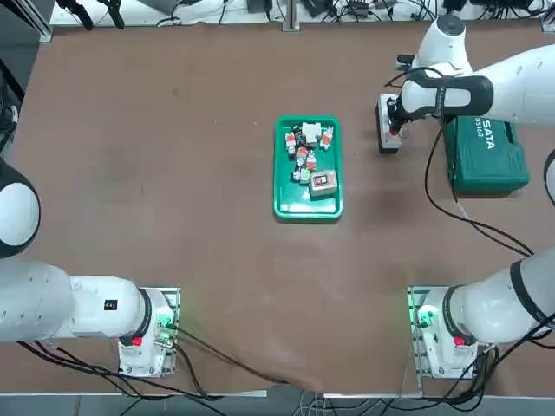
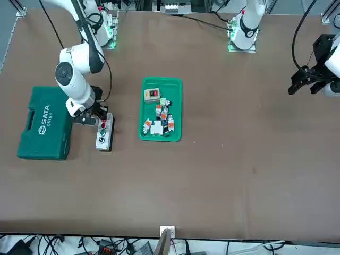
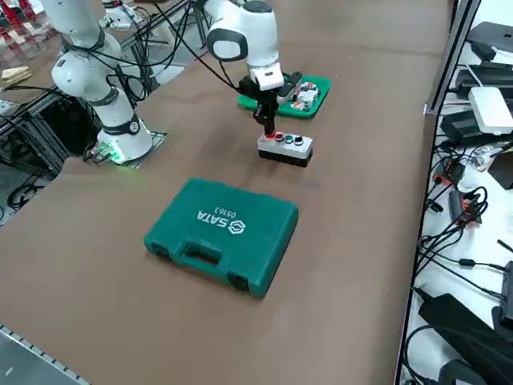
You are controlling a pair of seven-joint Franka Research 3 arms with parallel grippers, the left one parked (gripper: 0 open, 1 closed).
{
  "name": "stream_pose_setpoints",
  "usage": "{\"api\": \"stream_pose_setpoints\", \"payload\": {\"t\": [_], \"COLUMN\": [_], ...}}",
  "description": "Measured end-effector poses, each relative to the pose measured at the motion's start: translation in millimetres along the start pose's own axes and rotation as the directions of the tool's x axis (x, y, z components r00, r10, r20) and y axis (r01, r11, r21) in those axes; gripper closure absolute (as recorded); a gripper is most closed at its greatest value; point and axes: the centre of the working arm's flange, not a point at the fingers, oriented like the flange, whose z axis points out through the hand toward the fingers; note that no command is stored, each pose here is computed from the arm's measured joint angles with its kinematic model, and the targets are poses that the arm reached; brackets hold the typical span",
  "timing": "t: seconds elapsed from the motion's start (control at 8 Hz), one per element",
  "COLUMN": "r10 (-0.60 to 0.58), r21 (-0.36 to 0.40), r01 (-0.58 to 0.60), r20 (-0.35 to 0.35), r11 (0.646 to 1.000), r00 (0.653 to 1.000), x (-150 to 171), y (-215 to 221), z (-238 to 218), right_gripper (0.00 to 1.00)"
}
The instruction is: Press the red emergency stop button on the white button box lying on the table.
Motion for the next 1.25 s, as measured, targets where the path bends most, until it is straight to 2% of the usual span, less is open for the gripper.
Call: {"api": "stream_pose_setpoints", "payload": {"t": [1.25], "r10": [0.002], "r21": [0.002], "r01": [-0.002], "r20": [-0.005], "r11": [1.000], "r00": [1.000], "x": [0.6], "y": [0.1], "z": [5.1], "right_gripper": [0.99]}}
